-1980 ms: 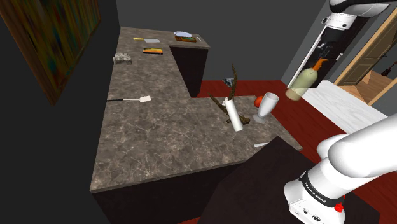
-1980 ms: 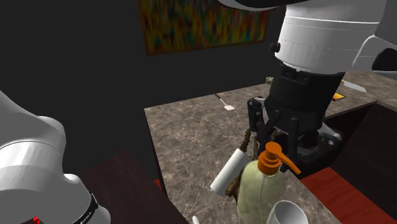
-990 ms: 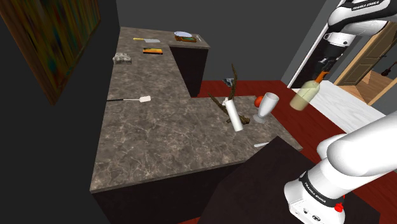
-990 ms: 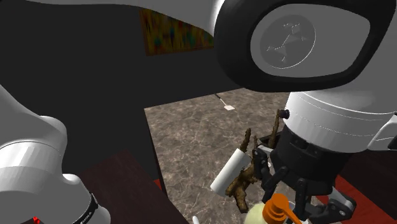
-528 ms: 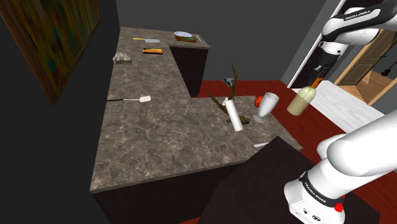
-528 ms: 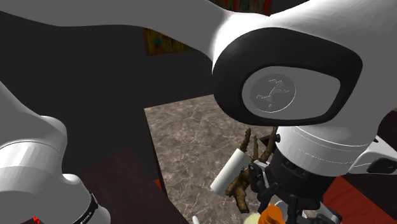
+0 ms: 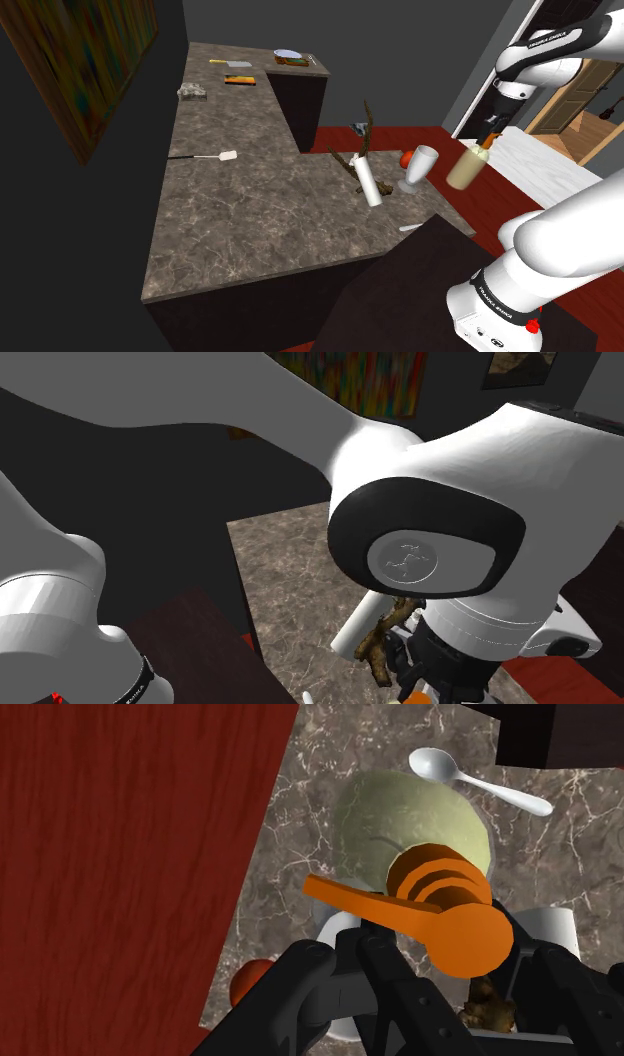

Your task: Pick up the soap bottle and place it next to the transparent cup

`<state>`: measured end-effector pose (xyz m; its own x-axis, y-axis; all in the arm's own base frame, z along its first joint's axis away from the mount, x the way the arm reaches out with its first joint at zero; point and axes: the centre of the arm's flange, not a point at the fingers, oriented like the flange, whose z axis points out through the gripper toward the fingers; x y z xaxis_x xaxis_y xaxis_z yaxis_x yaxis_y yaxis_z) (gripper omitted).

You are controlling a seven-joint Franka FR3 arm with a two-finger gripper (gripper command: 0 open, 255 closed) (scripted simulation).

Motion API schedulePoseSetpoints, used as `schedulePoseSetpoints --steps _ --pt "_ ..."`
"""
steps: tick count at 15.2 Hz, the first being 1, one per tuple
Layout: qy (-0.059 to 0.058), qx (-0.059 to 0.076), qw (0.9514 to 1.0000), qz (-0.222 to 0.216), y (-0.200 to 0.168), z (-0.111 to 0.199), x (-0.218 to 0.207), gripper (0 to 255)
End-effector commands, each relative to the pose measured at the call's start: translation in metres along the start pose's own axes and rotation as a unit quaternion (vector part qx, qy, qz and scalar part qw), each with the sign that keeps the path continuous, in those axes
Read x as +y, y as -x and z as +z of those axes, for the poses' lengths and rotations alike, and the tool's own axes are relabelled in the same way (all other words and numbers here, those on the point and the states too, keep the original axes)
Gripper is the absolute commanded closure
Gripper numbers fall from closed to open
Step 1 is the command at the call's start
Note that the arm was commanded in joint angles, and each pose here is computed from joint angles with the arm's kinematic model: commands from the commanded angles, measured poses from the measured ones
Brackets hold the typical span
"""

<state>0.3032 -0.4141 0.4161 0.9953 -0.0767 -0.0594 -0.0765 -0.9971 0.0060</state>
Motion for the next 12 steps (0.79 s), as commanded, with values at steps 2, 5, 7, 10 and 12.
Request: schedulePoseSetpoints --steps 2,5,7,10,12 --pt "0.0 0.0 1.0 0.0 -0.002 0.016 0.001 255" --pt "0.0 0.0 1.0 0.0 -0.003 0.032 0.001 255" --pt "0.0 0.0 1.0 0.0 -0.003 0.042 0.001 255" --pt "0.0 0.0 1.0 0.0 -0.004 0.058 0.001 255" --pt "0.0 0.0 1.0 0.0 -0.005 0.068 0.001 255"
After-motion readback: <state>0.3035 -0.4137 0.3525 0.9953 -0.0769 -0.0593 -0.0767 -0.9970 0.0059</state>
